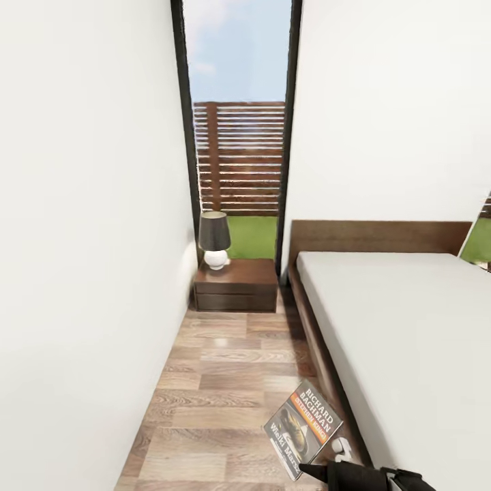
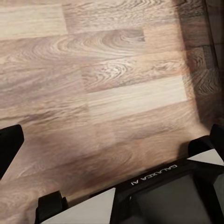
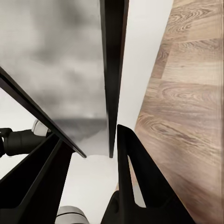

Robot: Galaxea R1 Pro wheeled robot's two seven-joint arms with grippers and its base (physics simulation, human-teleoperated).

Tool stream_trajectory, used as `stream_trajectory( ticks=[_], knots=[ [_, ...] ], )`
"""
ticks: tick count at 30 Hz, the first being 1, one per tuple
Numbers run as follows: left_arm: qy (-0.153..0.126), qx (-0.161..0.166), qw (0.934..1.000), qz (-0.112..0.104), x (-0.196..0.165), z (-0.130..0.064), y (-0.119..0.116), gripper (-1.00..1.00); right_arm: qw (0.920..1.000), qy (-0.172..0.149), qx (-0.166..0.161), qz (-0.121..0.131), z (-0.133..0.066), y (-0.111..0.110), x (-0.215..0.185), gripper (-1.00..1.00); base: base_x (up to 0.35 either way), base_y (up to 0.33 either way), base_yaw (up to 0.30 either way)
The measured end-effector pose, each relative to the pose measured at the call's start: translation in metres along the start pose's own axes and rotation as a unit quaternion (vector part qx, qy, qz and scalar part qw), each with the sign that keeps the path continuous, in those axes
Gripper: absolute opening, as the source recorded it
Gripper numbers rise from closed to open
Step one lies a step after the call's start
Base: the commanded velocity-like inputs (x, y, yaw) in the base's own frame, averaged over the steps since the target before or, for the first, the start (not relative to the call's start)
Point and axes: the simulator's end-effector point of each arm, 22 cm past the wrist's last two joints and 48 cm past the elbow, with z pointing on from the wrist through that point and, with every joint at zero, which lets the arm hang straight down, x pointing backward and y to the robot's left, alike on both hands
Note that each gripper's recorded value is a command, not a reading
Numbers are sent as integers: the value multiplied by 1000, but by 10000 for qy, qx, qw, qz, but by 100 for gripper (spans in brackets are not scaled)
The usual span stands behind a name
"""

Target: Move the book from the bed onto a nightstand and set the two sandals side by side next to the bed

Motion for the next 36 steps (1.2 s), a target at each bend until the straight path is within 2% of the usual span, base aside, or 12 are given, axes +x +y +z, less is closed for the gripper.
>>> stream_trajectory(
  ticks=[9,36],
  knots=[
    [11,1,10000,-5,1,0,0,100,10000,-2,0,14,0,0,1,-100,164,0,-166],
    [12,2,10000,-5,1,0,0,100,10000,11,3,11,0,-1,1,-100,318,0,19]
  ],
)
